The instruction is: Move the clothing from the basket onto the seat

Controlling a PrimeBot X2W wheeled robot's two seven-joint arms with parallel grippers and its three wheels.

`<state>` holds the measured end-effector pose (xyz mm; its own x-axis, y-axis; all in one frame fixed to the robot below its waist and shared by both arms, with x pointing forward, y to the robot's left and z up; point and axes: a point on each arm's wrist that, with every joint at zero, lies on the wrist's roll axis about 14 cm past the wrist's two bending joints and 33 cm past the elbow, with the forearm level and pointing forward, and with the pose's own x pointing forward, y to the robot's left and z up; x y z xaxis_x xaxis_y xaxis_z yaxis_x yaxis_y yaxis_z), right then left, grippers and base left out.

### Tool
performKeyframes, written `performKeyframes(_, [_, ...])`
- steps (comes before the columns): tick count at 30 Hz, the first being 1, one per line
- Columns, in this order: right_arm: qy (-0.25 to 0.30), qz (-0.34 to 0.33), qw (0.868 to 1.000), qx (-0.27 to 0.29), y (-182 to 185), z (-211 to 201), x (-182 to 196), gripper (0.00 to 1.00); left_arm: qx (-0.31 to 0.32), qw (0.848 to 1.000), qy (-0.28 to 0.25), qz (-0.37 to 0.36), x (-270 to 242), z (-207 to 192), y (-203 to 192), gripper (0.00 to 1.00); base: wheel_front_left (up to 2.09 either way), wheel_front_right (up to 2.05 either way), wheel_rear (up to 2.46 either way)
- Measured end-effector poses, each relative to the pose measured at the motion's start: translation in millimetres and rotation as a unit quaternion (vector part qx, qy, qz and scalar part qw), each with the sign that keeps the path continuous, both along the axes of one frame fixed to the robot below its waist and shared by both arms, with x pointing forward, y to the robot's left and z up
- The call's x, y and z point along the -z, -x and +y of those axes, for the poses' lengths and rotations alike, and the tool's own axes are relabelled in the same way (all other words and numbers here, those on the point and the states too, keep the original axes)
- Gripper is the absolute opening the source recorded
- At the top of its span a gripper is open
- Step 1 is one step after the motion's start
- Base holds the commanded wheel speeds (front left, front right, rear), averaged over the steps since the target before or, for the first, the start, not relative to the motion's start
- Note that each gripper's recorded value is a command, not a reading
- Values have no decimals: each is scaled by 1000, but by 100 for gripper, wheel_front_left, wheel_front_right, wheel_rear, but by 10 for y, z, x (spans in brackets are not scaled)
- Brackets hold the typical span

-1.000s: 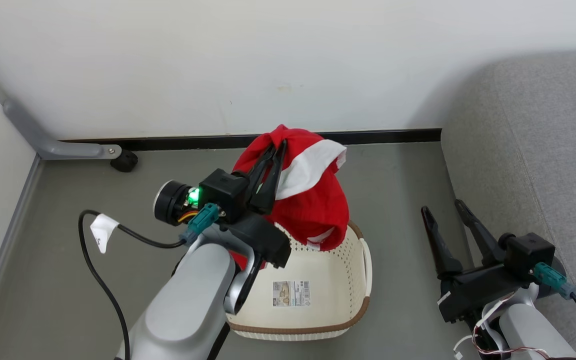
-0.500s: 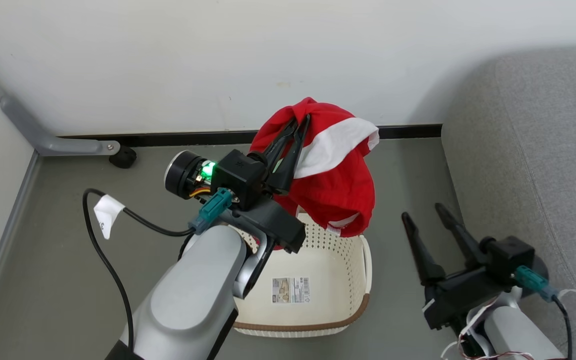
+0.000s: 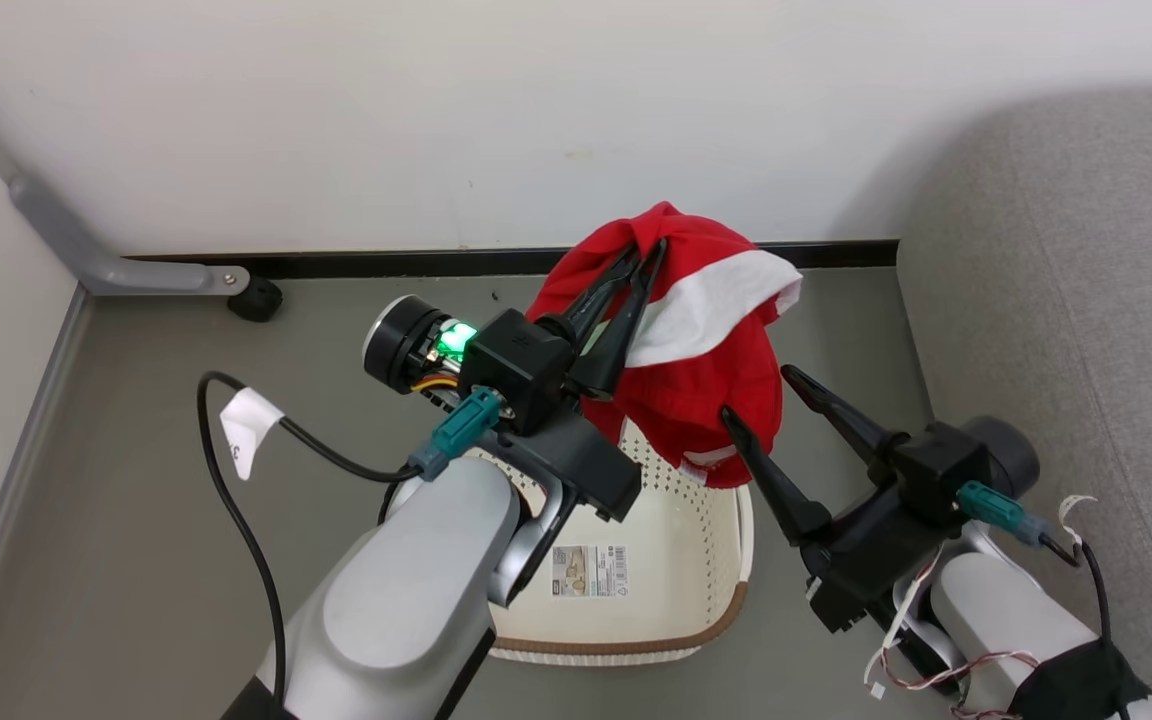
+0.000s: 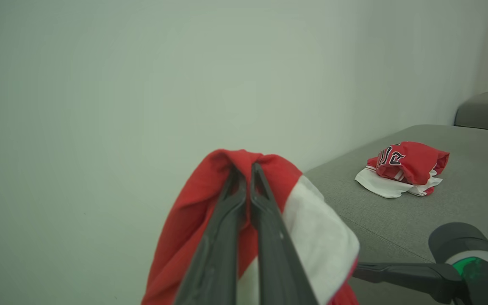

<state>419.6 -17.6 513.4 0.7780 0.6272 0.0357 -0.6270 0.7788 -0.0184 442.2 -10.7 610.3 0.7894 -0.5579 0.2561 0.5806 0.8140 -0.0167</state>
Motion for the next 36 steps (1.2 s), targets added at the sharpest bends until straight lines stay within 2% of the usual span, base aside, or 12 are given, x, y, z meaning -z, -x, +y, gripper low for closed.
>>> performKeyframes(11, [34, 5, 997, -64, -63, 301, 24, 100, 13, 1000, -2, -16, -91, -28, 61, 0, 0, 0, 0])
performKeyframes(20, [30, 8, 996, -86, -179, 471, -52, 98, 12, 1000, -5, -17, -90, -6, 85, 0, 0, 0, 0])
performKeyframes(21, [29, 9, 996, -87, -189, 485, -64, 86, 11, 1000, -5, -16, -87, 0, 84, 0, 0, 0, 0])
performKeyframes(23, [28, 11, 996, -87, -211, 493, -66, 33, 10, 1000, -5, -15, -82, 7, 81, 0, 0, 0, 0])
performKeyframes(24, [30, 13, 996, -87, -216, 493, -55, 0, 10, 1000, -5, -15, -80, 9, 80, 0, 0, 0, 0])
performKeyframes(36, [14, 37, 996, -81, -235, 482, -12, 0, -2, 1000, -3, 3, 7, 55, 24, 0, 0, 0, 0])
